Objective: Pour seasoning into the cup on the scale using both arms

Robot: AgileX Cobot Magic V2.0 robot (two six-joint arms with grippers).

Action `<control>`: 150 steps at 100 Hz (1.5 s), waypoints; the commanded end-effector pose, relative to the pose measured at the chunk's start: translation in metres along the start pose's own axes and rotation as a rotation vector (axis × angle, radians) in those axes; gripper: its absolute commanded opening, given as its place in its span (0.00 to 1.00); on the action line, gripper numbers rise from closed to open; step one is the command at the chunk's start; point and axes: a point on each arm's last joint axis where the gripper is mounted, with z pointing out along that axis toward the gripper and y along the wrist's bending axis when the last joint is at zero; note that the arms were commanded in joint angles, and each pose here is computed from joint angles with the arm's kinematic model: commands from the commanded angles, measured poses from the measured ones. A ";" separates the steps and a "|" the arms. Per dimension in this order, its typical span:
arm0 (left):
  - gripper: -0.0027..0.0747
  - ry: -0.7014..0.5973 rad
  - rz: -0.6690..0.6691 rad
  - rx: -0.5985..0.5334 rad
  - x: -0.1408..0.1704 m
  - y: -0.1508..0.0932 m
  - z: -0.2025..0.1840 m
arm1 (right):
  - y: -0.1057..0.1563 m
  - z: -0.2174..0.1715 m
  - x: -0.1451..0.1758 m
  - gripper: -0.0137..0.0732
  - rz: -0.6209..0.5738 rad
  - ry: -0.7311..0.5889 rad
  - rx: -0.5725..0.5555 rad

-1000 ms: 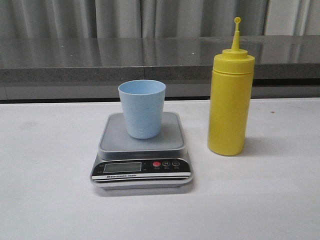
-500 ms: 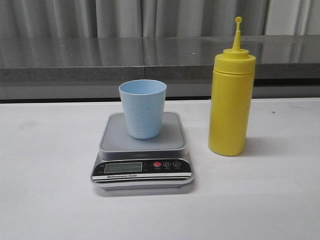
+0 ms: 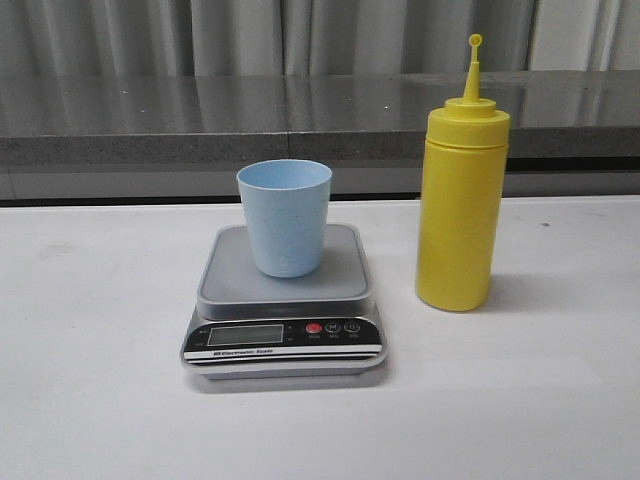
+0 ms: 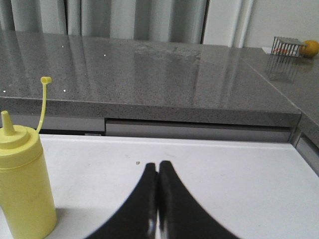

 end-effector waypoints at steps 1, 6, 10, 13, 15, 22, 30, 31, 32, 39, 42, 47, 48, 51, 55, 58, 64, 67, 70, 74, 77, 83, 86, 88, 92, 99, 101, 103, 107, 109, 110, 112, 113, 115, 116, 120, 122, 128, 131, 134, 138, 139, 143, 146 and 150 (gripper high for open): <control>0.01 -0.101 -0.004 -0.005 -0.015 0.001 -0.001 | 0.001 0.021 -0.023 0.02 -0.019 -0.073 -0.016; 0.01 -0.101 -0.004 -0.005 -0.015 0.001 -0.001 | 0.002 0.032 -0.024 0.02 -0.018 -0.077 -0.026; 0.01 -0.101 -0.004 -0.005 -0.015 0.001 -0.001 | 0.004 0.040 -0.022 0.02 -0.018 -0.075 -0.035; 0.01 -0.101 -0.004 -0.005 -0.015 0.001 -0.001 | 0.005 0.045 -0.023 0.02 -0.017 -0.093 -0.046; 0.01 -0.101 -0.004 -0.005 -0.015 0.001 -0.001 | 0.006 0.048 -0.022 0.02 -0.017 -0.092 -0.053; 0.01 -0.101 -0.004 -0.005 -0.015 0.001 -0.001 | 0.011 0.057 -0.022 0.02 -0.014 -0.121 -0.086; 0.01 -0.101 -0.004 -0.005 -0.015 0.001 -0.001 | 0.018 0.063 -0.022 0.02 -0.011 -0.155 -0.133; 0.01 -0.101 -0.004 -0.005 -0.015 0.001 -0.001 | 0.020 0.064 -0.022 0.02 -0.011 -0.154 -0.142; 0.01 -0.101 -0.004 -0.005 -0.015 0.001 -0.001 | 0.020 0.064 -0.022 0.02 -0.011 -0.160 -0.147; 0.01 -0.101 -0.004 -0.005 -0.015 0.001 -0.001 | 0.029 0.070 -0.018 0.02 -0.009 -0.145 -0.192; 0.01 -0.101 -0.004 -0.005 -0.015 0.001 -0.001 | 0.032 0.072 -0.016 0.02 -0.010 -0.133 -0.208; 0.01 -0.101 -0.004 -0.005 -0.015 0.001 -0.001 | 0.037 0.076 -0.012 0.02 -0.012 -0.107 -0.232; 0.01 -0.101 -0.004 -0.005 -0.015 0.001 -0.001 | 0.038 0.076 -0.011 0.02 -0.012 -0.104 -0.238; 0.01 -0.101 -0.004 -0.005 -0.015 0.001 -0.001 | 0.041 0.078 -0.009 0.02 -0.014 -0.091 -0.248; 0.01 -0.101 -0.004 -0.005 -0.015 0.001 -0.001 | 0.044 0.082 -0.005 0.02 -0.017 -0.070 -0.263; 0.01 -0.101 -0.004 -0.005 -0.015 0.001 -0.001 | 0.047 0.083 -0.002 0.02 -0.020 -0.055 -0.274; 0.01 -0.101 -0.004 -0.005 -0.015 0.001 -0.001 | 0.052 0.087 0.005 0.02 -0.025 -0.020 -0.298; 0.01 -0.101 -0.004 -0.005 -0.015 0.001 -0.001 | 0.054 0.090 0.008 0.02 -0.028 -0.006 -0.305; 0.01 -0.101 -0.004 -0.005 -0.015 0.001 -0.001 | 0.056 0.092 0.011 0.02 -0.031 0.011 -0.309; 0.01 -0.101 -0.004 -0.005 -0.015 0.001 -0.001 | 0.057 0.097 0.017 0.02 -0.034 0.037 -0.310; 0.01 -0.101 -0.004 -0.005 -0.015 0.001 -0.001 | 0.058 0.100 0.020 0.02 -0.034 0.050 -0.311; 0.01 -0.101 -0.004 -0.005 -0.015 0.001 -0.001 | 0.059 0.106 0.026 0.04 -0.034 0.069 -0.315; 0.01 -0.101 -0.004 -0.005 -0.015 0.001 -0.001 | 0.060 0.109 0.029 0.07 -0.034 0.075 -0.317; 0.01 -0.101 -0.004 -0.005 -0.015 0.001 -0.001 | 0.061 0.111 0.031 0.09 -0.033 0.079 -0.318; 0.01 -0.101 -0.004 -0.005 -0.015 0.001 -0.001 | 0.062 0.114 0.035 0.16 -0.033 0.089 -0.321; 0.01 -0.101 -0.004 -0.005 -0.015 0.001 -0.001 | 0.064 0.120 0.041 0.33 -0.031 0.096 -0.327; 0.01 -0.101 -0.004 -0.005 -0.015 0.001 -0.001 | 0.065 0.122 0.043 0.39 -0.029 0.093 -0.330; 0.01 -0.101 -0.004 -0.005 -0.015 0.001 -0.001 | 0.065 0.123 0.045 0.46 -0.028 0.094 -0.332; 0.01 -0.101 -0.004 -0.005 -0.015 0.001 -0.001 | 0.066 0.125 0.048 0.61 -0.024 0.086 -0.337; 0.01 -0.101 -0.004 -0.005 -0.015 0.001 -0.001 | 0.066 0.126 0.049 0.69 -0.022 0.082 -0.340; 0.01 -0.101 -0.004 -0.005 -0.015 0.001 -0.001 | 0.067 0.126 0.051 0.71 -0.021 0.085 -0.341; 0.01 -0.101 -0.004 -0.005 -0.015 0.001 -0.001 | 0.067 0.126 0.052 0.78 -0.019 0.079 -0.343; 0.01 -0.101 -0.004 -0.005 -0.015 0.001 -0.001 | 0.067 0.127 0.054 0.80 -0.018 0.082 -0.344; 0.01 -0.101 -0.004 -0.005 -0.015 0.001 -0.001 | 0.067 0.127 0.056 0.87 -0.017 0.081 -0.346; 0.01 -0.101 -0.004 -0.005 -0.015 0.001 -0.001 | 0.067 0.127 0.057 0.87 -0.016 0.079 -0.349; 0.01 -0.101 -0.004 -0.005 -0.015 0.001 -0.001 | 0.068 0.127 0.062 0.84 -0.015 0.085 -0.351; 0.01 -0.101 -0.004 -0.005 -0.015 0.001 -0.001 | 0.068 0.127 0.064 0.83 -0.013 0.087 -0.353; 0.01 -0.101 -0.004 -0.005 -0.015 0.001 -0.001 | 0.068 0.127 0.071 0.83 -0.009 0.086 -0.359; 0.01 -0.101 -0.004 -0.005 -0.015 0.001 -0.001 | 0.068 0.127 0.074 0.83 -0.005 0.086 -0.362; 0.01 -0.101 -0.004 -0.005 -0.015 0.001 -0.001 | 0.069 0.126 0.077 0.83 -0.001 0.079 -0.368; 0.01 -0.101 -0.004 -0.005 -0.015 0.001 -0.001 | 0.070 0.126 0.080 0.83 0.001 0.066 -0.378; 0.01 -0.101 -0.004 -0.005 -0.015 0.001 -0.001 | 0.070 0.125 0.081 0.83 0.001 0.067 -0.380; 0.01 -0.101 -0.004 -0.005 -0.015 0.001 -0.001 | 0.071 0.126 0.084 0.83 0.003 0.053 -0.390; 0.01 -0.101 -0.004 -0.005 -0.015 0.001 -0.001 | 0.072 0.127 0.085 0.83 0.001 0.047 -0.400; 0.01 -0.101 -0.004 -0.005 -0.015 0.001 -0.001 | 0.073 0.128 0.088 0.83 -0.002 0.051 -0.408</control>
